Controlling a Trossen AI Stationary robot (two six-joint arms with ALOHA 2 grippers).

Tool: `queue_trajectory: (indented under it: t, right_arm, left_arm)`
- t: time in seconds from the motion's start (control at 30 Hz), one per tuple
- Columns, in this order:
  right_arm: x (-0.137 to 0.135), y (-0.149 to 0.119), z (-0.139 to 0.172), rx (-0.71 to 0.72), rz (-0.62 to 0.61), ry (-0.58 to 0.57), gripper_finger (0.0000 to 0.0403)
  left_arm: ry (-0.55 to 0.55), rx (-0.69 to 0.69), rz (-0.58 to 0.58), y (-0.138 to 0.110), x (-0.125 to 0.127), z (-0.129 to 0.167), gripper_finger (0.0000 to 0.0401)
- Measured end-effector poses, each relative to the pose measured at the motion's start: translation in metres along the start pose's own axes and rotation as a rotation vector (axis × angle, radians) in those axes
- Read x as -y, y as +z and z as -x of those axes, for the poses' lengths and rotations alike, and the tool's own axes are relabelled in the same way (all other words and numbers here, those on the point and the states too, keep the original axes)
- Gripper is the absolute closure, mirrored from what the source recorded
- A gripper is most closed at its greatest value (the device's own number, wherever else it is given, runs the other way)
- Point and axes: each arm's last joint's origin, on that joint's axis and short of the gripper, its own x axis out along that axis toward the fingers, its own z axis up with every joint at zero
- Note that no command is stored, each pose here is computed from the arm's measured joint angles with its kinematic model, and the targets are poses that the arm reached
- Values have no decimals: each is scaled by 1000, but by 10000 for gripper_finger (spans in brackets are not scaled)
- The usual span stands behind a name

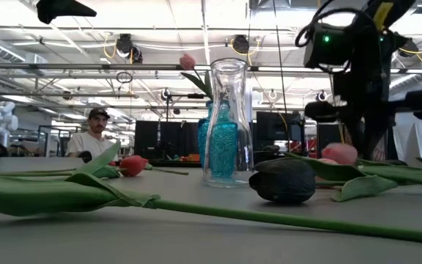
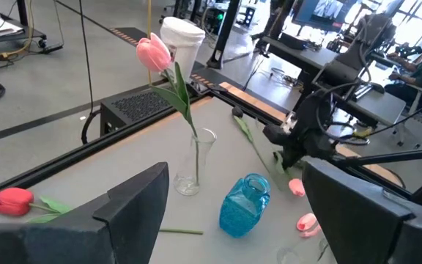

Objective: Sort flowers into vase by color
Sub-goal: Put the top pink tulip into the top transparent vase

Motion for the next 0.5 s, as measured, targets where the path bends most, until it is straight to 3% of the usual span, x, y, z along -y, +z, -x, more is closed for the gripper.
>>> queue_trajectory:
  t: [0.5]
  right_arm:
    - [-1,6,53,112,-74,-101,403]
  left_arm:
    - [0,0,0,0,0,0,82]
